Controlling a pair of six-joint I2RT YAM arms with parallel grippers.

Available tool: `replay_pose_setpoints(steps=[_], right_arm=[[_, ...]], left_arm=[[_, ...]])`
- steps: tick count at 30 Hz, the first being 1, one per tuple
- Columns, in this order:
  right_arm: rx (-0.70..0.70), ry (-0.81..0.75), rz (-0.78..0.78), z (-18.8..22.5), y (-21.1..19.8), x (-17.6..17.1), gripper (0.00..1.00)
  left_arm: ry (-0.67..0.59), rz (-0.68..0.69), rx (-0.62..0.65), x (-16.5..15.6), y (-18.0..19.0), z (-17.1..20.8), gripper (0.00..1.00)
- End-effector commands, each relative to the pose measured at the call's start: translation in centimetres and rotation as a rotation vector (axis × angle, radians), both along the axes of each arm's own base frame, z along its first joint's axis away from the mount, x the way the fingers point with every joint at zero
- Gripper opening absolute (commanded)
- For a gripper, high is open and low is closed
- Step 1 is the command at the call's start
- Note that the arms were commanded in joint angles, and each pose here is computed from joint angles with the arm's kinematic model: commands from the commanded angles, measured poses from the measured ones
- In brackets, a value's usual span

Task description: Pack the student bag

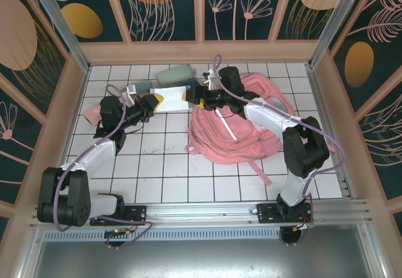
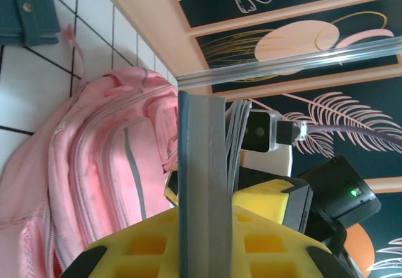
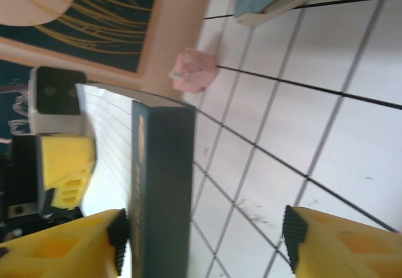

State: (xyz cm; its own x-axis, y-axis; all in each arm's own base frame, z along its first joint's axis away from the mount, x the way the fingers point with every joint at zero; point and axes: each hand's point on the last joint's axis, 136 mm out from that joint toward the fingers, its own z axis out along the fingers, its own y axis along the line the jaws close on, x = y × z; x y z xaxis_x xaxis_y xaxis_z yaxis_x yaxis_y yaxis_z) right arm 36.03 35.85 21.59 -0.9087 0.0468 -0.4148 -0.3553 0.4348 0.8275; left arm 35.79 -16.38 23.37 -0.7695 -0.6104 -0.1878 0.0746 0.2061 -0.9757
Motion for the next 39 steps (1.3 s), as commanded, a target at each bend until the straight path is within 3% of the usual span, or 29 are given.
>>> replay_pose_setpoints(steps=[1,6,12,19,27,31,37,39], right_arm=[[-0.186,-0.089,-0.142,-0.3,-3.8,0.8,0.73],[-0.469,-0.110,-0.290,-3.2,-10.0,1.4,0.81],[-0.712,-0.140,-0.296,-6.2,-13.8,0.1,0.75],[-0.799,-0.153,-0.140,-9.7,-11.5,-2.3,0.72],[-0.969,-0.154,-0.118,-13.4,-11.1,-2.2,0.68],[-1.019,-0.157,-0.127,-14.4,-11.8,-1.9,0.57],[-1.046,-0.178,-0.141,-14.2,-11.9,-1.6,0.02],[-1.032,-0.196,-0.158,-13.2,-11.6,-1.4,0.00]], left_arm=[[-0.069,0.013,0.008,-0.2,0.5,1.6,0.00],[-0.069,0.023,0.029,-0.1,0.7,1.6,0.00],[-0.058,0.030,0.059,0.0,0.9,1.1,0.00],[-0.042,0.030,0.067,-0.1,0.9,0.5,0.00],[-0.040,0.030,0.079,-0.6,1.0,0.3,0.00],[-0.042,0.032,0.082,-0.9,1.0,0.3,0.00],[-0.045,0.035,0.086,-1.1,1.1,0.4,0.00],[-0.044,0.037,0.090,-1.2,1.2,0.3,0.00]])
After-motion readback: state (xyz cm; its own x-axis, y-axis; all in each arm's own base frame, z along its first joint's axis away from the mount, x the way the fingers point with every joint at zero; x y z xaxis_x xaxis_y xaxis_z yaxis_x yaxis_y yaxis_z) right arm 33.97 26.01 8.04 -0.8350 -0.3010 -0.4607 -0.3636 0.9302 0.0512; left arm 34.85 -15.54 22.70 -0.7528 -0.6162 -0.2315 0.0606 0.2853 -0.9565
